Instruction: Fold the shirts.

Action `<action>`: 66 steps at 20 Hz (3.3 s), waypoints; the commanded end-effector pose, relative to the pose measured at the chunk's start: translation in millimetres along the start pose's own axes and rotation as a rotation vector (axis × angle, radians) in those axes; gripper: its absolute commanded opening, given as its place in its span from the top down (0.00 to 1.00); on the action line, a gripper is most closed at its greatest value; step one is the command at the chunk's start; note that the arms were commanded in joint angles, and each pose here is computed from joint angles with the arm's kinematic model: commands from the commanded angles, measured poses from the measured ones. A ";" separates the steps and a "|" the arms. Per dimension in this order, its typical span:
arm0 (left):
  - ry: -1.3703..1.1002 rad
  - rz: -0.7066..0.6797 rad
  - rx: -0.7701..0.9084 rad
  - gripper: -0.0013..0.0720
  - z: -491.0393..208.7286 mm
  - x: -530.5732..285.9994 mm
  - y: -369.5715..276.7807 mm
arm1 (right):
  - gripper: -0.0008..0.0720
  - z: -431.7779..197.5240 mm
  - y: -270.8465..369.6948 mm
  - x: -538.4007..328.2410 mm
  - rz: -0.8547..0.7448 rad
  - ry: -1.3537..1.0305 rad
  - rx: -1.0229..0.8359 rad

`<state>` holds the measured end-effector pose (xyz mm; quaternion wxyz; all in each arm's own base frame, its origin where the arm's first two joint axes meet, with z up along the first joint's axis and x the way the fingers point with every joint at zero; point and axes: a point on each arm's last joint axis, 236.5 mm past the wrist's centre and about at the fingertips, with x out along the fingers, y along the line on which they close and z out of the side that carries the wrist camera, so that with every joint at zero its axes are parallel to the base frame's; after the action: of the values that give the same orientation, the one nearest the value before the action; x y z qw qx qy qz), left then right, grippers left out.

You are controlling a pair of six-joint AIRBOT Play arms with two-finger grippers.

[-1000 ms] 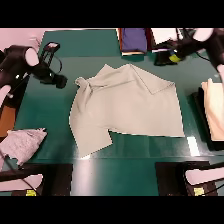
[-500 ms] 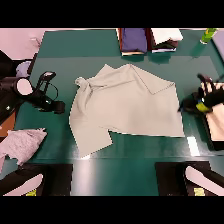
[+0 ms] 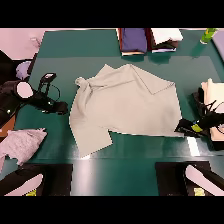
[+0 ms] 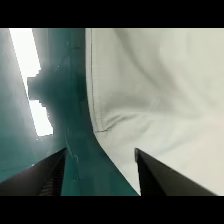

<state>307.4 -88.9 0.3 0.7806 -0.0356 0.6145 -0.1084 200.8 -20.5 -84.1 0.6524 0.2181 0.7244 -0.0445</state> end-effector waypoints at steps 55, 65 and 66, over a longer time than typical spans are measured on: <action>-0.742 -0.010 0.221 0.95 138.6 -298.7 -62.3 | 0.97 74.8 135.3 -388.6 0.038 -0.925 -0.378; -0.358 0.039 0.098 0.95 211.3 3.6 4.7 | 0.97 231.7 153.2 -105.6 0.032 -0.403 -0.346; -0.379 0.043 0.083 0.95 217.5 5.5 11.4 | 0.97 241.8 161.6 -106.0 0.040 -0.411 -0.353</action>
<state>492.7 -103.2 81.1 0.8797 -0.0020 0.4594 -0.1228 460.8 2.7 57.5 0.8239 0.0927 0.5570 0.0483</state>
